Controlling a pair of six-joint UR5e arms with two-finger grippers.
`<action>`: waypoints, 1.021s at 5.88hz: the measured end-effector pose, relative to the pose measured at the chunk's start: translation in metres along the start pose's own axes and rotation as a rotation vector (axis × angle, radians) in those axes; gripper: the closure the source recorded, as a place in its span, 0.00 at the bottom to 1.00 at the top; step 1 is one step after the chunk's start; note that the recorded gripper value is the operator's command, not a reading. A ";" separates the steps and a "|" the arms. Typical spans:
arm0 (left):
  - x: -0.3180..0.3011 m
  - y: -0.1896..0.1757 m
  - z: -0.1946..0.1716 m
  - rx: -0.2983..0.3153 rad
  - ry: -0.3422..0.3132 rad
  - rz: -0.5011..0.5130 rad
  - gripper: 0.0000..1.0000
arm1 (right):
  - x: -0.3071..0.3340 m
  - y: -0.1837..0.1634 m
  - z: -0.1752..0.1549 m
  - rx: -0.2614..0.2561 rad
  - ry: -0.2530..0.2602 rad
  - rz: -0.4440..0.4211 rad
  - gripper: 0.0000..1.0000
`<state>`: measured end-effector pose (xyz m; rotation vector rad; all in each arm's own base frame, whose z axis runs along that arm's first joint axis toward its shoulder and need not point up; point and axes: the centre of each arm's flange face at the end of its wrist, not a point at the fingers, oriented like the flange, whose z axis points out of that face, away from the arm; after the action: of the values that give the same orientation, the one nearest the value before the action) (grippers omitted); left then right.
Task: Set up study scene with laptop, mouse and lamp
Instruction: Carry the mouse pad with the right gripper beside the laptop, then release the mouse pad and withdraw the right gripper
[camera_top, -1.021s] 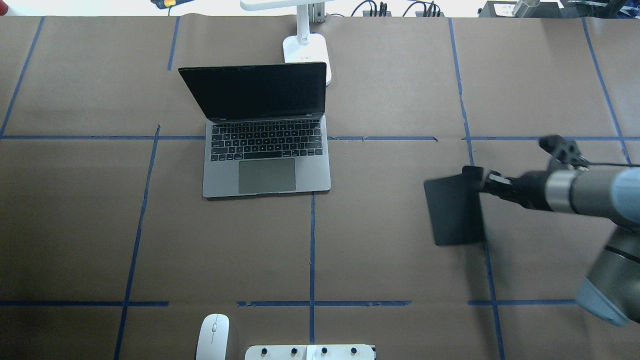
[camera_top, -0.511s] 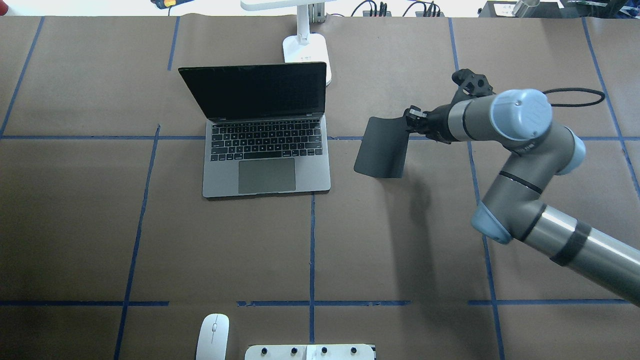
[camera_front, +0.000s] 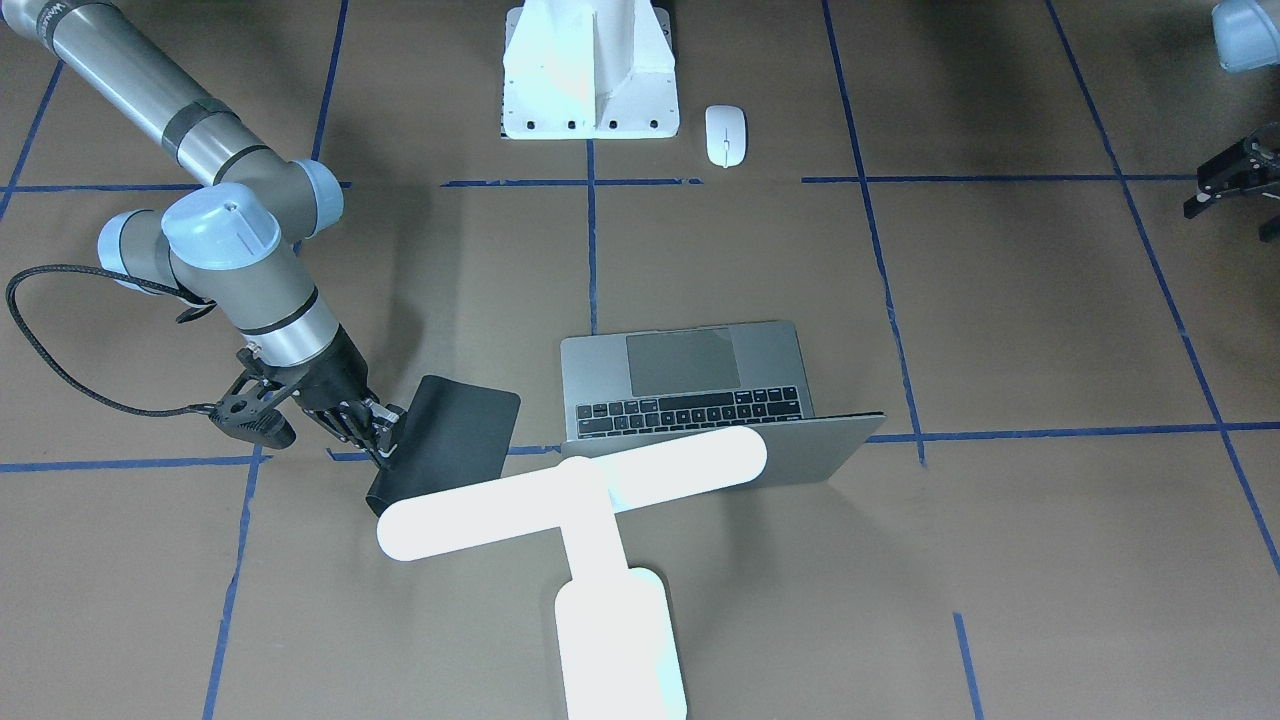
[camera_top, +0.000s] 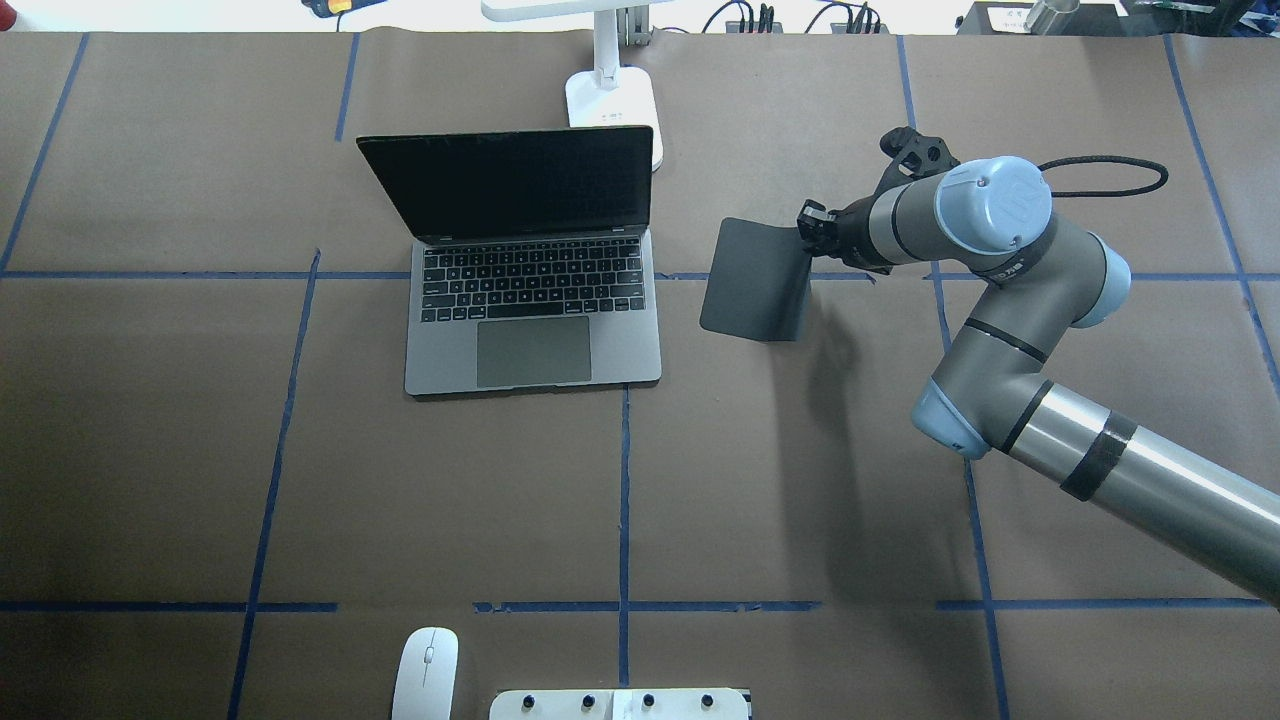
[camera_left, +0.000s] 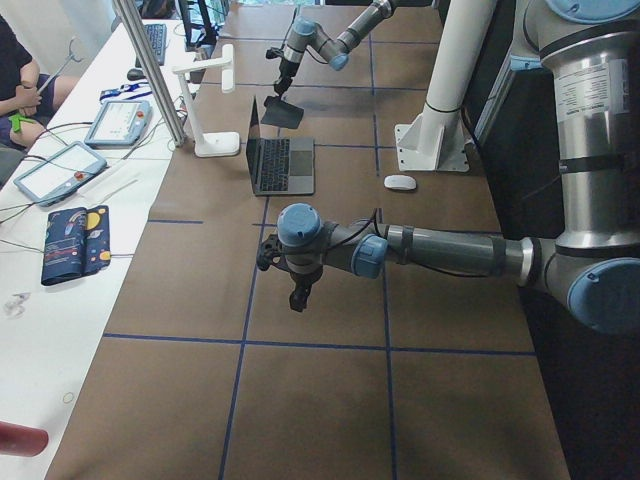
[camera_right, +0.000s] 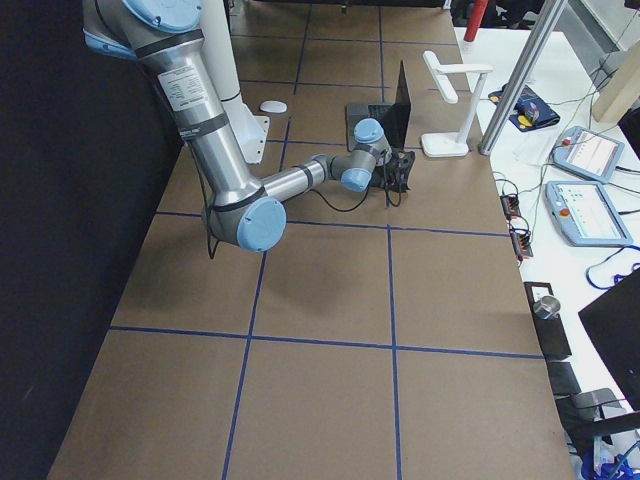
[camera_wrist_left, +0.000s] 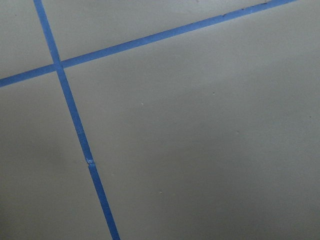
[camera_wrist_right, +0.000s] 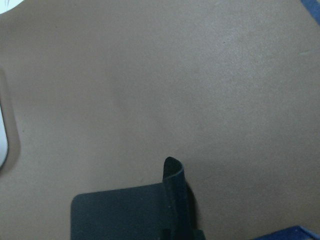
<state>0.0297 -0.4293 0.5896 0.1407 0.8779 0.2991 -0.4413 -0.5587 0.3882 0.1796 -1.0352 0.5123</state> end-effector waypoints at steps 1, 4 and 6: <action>0.006 -0.003 -0.006 0.012 -0.004 0.014 0.00 | 0.006 -0.016 -0.008 -0.049 0.062 -0.075 0.00; 0.059 -0.020 -0.034 0.071 -0.001 0.011 0.00 | 0.033 -0.075 -0.094 -0.185 0.287 -0.317 0.00; 0.138 -0.029 -0.026 0.054 0.011 -0.051 0.00 | 0.118 -0.116 -0.166 -0.249 0.391 -0.546 0.00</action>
<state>0.0982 -0.4137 0.4645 0.1667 0.8999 0.2291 -0.2085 -0.5586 0.4162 0.1259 -0.6200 -0.0810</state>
